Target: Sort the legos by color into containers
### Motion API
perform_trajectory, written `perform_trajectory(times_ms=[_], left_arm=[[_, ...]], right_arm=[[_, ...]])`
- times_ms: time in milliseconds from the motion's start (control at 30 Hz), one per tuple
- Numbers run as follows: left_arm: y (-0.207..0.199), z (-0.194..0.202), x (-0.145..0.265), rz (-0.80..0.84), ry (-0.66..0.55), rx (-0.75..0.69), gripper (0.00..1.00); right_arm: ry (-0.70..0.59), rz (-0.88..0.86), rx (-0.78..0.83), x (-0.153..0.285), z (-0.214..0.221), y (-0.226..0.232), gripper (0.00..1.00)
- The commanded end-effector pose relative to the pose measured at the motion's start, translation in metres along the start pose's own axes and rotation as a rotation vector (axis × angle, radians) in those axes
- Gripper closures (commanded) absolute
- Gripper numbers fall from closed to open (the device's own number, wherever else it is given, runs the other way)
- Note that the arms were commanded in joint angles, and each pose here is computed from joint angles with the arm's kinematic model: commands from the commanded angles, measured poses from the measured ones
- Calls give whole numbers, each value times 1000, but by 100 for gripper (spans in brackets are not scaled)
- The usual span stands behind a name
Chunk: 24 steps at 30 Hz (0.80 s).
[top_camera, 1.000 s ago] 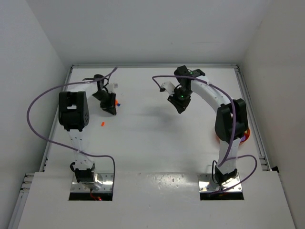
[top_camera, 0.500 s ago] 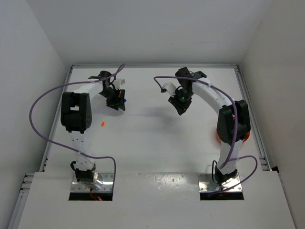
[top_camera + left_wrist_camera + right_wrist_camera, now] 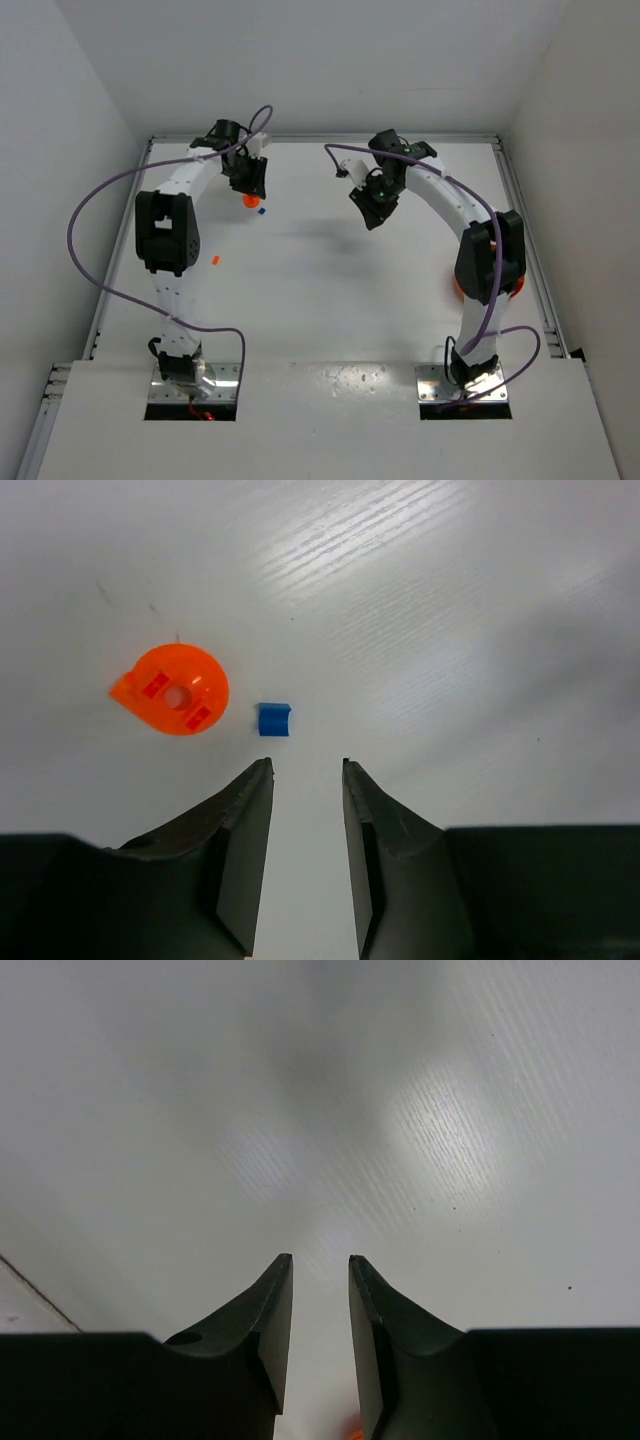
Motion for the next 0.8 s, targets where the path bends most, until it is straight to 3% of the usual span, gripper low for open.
perform_trajectory(times_ms=[0, 767], left_arm=[[-7, 3, -24, -3, 53, -39, 61], [-5, 6, -51, -79, 99, -46, 55]], right_arm=[[-57, 16, -17, 9, -10, -4, 71], [-39, 56, -24, 13, -2, -1, 71]])
Point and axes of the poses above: each gripper's point midway between its finger pads, its own x axis back along the fingers, its own y axis along the line the jaws close on, z = x × y, the point moved 10 cm from there along x, back along the fingers, and after that the axes turned 7 degrees about x, right-handed, at the moved point
